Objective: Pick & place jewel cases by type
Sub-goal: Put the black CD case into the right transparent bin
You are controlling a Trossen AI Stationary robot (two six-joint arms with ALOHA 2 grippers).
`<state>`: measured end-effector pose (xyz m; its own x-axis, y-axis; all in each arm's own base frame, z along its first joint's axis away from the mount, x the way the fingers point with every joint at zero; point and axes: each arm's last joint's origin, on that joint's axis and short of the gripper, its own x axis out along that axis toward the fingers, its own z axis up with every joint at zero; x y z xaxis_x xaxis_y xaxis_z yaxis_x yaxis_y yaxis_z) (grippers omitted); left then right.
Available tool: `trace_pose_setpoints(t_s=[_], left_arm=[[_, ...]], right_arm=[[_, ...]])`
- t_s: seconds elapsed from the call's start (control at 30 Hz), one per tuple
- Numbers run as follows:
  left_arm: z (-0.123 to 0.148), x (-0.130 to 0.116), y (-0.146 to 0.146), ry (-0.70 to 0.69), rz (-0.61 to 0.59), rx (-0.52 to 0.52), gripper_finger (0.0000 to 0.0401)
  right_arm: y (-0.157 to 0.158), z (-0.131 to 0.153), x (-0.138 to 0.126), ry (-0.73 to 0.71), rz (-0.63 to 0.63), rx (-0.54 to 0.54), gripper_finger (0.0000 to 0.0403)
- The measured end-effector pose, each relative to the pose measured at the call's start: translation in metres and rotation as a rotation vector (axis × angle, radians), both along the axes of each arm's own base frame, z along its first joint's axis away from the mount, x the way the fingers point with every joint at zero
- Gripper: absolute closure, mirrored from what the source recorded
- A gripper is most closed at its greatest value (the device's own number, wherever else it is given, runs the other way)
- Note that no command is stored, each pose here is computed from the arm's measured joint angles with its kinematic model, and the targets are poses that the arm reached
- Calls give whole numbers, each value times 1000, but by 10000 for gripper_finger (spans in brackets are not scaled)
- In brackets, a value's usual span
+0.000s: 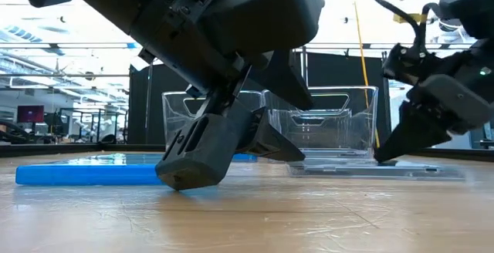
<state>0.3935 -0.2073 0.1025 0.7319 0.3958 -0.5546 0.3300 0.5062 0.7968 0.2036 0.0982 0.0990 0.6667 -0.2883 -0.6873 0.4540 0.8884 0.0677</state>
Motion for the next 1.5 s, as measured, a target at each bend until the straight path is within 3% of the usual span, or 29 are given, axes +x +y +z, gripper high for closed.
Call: trace_pose_setpoints(t_s=[0.33,0.53,0.67,0.9,1.07,1.37,1.5], left_arm=[[1,0,0,-17,22,20,132],[-2,-5,-1,21,29,16,132],[1,-15,-6,99,-11,-34,133],[20,-28,-21,181,-133,-197,133],[19,-28,-17,216,-126,-238,132],[19,-23,-8,230,-90,-285,132],[19,-21,-5,226,-71,-305,132]], right_arm=[[15,-7,6,-9,110,155,403],[26,-7,0,-11,149,161,403],[28,-6,-1,-37,137,135,403],[35,9,6,-170,265,90,403],[33,12,5,-176,239,51,403],[22,-1,-8,-35,79,69,403],[23,-1,-7,-44,77,76,403]])
